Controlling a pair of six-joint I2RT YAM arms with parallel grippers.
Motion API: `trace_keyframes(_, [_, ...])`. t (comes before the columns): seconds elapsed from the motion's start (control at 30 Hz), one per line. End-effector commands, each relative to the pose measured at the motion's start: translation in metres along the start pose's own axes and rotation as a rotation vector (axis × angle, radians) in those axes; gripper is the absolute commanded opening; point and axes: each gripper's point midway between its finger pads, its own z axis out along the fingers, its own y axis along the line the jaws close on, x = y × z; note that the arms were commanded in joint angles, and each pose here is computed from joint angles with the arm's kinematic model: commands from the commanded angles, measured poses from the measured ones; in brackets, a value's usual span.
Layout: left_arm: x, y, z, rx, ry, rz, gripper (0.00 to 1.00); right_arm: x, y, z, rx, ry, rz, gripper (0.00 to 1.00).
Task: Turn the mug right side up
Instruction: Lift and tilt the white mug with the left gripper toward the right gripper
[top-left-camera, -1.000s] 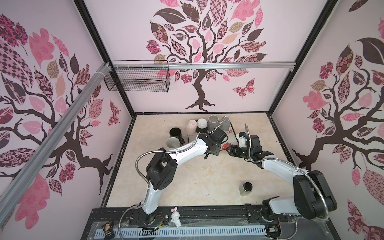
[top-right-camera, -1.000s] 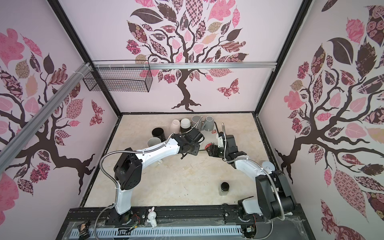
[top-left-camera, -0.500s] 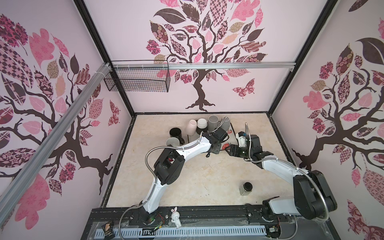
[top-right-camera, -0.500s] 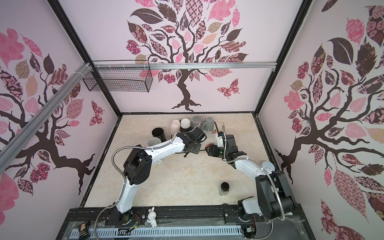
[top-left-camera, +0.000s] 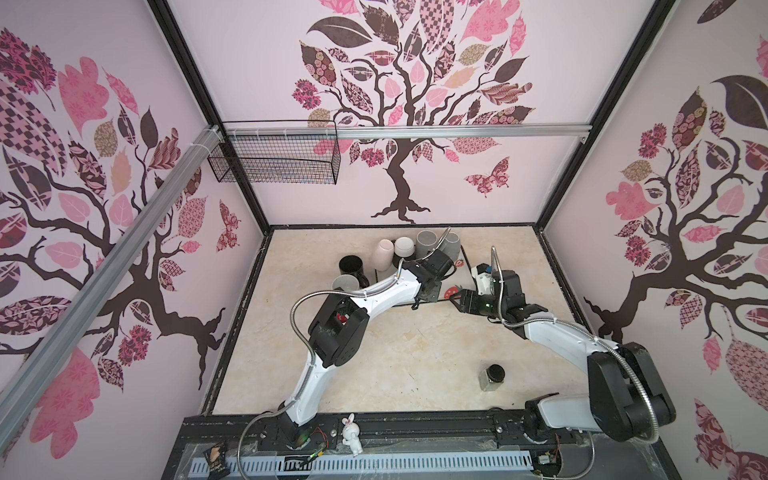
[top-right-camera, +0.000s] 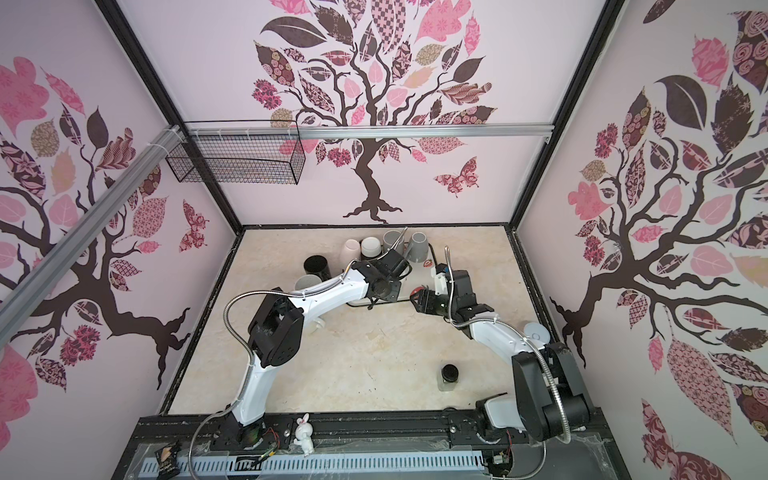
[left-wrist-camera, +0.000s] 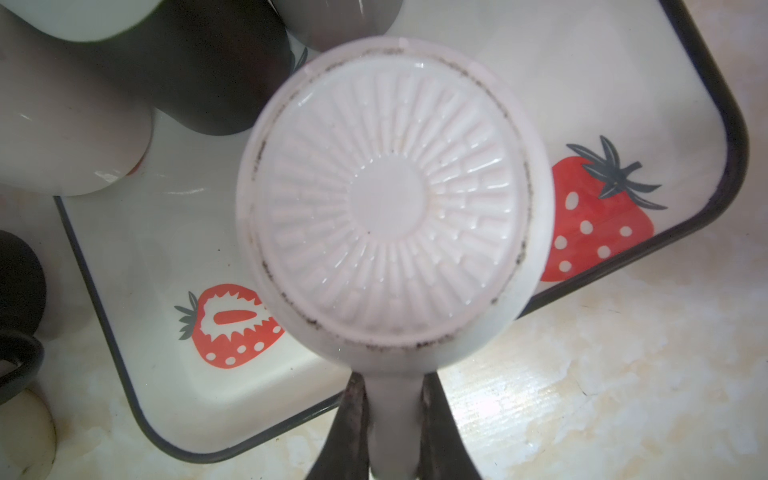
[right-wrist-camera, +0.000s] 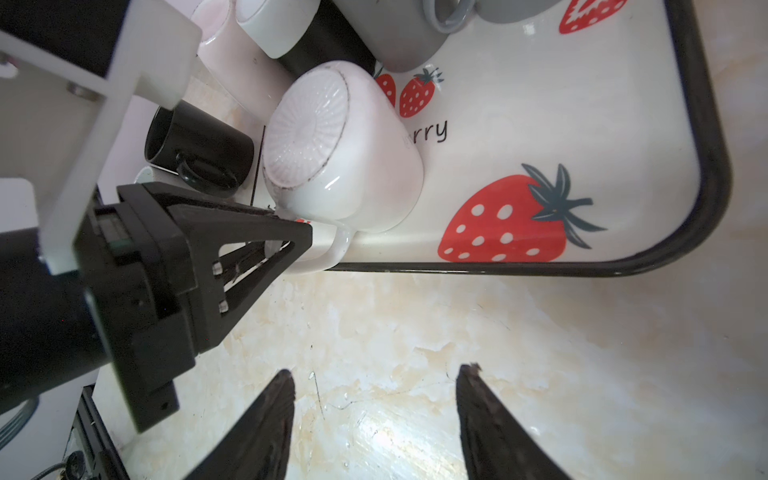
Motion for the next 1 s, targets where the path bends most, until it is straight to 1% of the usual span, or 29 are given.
trace_keyframes(0.0, [-0.025,0.000,-0.021,0.022,-0.075,-0.018,0.00,-0.003,0.007,-0.004,-0.024,-0.009,0.000,0.63])
trace_keyframes(0.13, [-0.031,0.006,-0.035,0.031,-0.108,-0.030,0.00,-0.001,0.008,-0.007,-0.031,-0.024,0.013,0.63])
trace_keyframes(0.27, [-0.039,0.011,-0.053,0.088,-0.158,-0.072,0.00,-0.001,0.013,-0.007,-0.059,-0.022,0.040,0.62])
trace_keyframes(0.43, [-0.046,0.019,-0.078,0.199,-0.228,-0.166,0.00,-0.007,0.032,-0.008,-0.173,-0.034,0.122,0.62])
trace_keyframes(0.53, [-0.046,0.027,-0.092,0.250,-0.270,-0.209,0.00,-0.009,0.039,-0.009,-0.220,-0.047,0.168,0.61])
trace_keyframes(0.77, [-0.044,0.039,-0.122,0.349,-0.350,-0.262,0.00,-0.011,0.049,-0.012,-0.313,-0.075,0.274,0.61])
trace_keyframes(0.9, [-0.044,0.038,-0.133,0.471,-0.388,-0.304,0.00,-0.011,0.059,-0.014,-0.392,-0.080,0.333,0.61])
trace_keyframes(0.97, [-0.045,0.037,-0.137,0.549,-0.404,-0.330,0.00,-0.010,0.072,-0.015,-0.449,-0.065,0.328,0.62])
